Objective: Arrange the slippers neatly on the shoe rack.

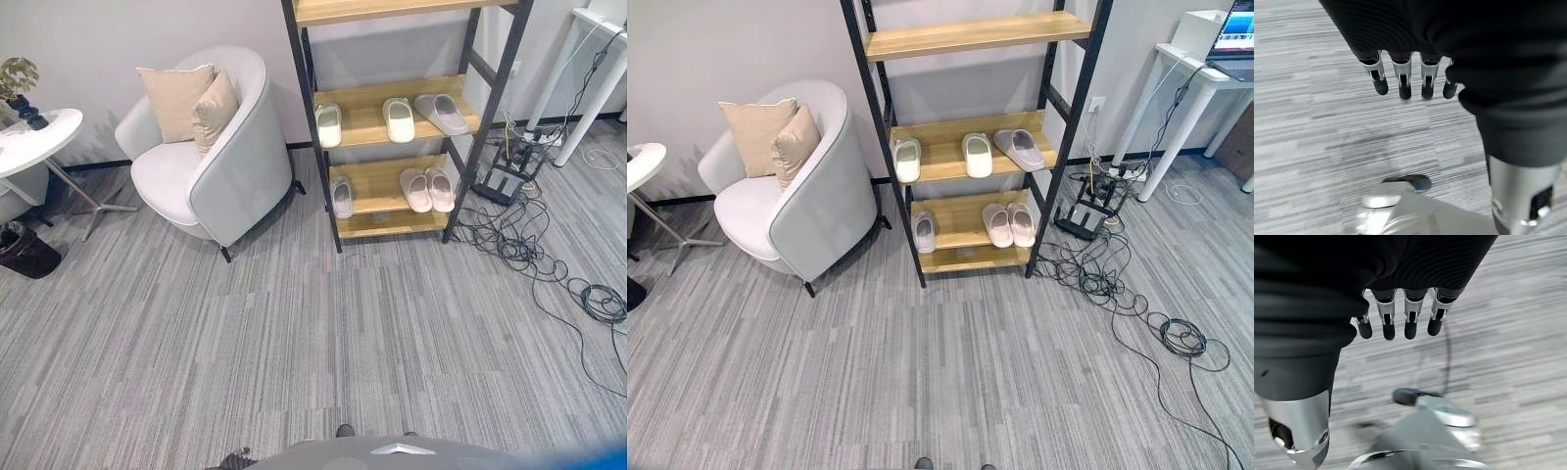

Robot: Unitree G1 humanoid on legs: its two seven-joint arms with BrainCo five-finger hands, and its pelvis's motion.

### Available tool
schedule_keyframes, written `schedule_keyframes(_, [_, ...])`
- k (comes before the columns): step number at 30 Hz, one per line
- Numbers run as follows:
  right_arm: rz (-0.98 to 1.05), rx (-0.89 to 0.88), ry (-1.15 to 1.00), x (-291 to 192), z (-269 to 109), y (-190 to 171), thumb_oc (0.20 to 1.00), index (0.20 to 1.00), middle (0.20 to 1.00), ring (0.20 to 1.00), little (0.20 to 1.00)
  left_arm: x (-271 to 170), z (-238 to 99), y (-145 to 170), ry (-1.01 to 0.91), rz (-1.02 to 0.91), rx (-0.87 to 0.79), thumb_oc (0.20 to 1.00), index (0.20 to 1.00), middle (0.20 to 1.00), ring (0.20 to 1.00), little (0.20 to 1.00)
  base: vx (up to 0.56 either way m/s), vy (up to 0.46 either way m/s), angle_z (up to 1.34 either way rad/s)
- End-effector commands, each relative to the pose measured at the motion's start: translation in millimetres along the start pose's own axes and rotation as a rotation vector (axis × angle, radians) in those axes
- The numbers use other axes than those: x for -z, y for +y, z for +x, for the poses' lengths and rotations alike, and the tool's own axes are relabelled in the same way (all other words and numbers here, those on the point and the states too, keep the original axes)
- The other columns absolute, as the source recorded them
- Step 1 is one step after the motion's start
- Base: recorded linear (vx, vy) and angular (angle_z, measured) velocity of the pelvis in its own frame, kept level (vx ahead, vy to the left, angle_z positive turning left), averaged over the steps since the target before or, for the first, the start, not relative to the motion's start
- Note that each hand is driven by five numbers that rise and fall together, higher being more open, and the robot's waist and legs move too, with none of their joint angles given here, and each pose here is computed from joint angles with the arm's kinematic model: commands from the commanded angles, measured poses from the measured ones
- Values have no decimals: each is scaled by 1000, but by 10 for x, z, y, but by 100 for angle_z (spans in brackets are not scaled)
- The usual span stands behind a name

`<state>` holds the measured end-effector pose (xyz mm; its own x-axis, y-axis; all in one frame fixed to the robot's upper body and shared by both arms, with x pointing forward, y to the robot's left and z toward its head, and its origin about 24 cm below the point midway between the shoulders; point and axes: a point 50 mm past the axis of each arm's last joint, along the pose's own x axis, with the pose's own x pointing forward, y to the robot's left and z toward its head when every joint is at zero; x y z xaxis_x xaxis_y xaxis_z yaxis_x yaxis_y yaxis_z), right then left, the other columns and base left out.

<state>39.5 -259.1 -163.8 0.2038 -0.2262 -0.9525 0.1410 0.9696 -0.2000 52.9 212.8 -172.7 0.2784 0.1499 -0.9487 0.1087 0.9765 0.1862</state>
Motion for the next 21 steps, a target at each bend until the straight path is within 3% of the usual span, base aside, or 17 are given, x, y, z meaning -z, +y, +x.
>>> schedule_keyframes(1, [-57,7,-30,-149,15,-10,1000,1000,1000,1000,1000,-163,26,45,-35,74,-12,1000,1000,1000,1000,1000,0,0,0])
schedule_keyframes(9, [-136,4,-57,-254,20,-3,1000,1000,1000,1000,1000,-302,43,-26,-65,183,3,1000,1000,1000,1000,1000,24,-90,-8])
schedule_keyframes(17, [-37,164,-41,-258,-45,-527,1000,1000,1000,1000,1000,-576,53,79,-155,212,-24,1000,1000,1000,1000,1000,64,-168,3])
schedule_keyframes(21, [-98,153,-90,-460,-33,-488,1000,1000,1000,1000,1000,-755,51,77,-211,216,-28,1000,1000,1000,1000,1000,50,-114,7])
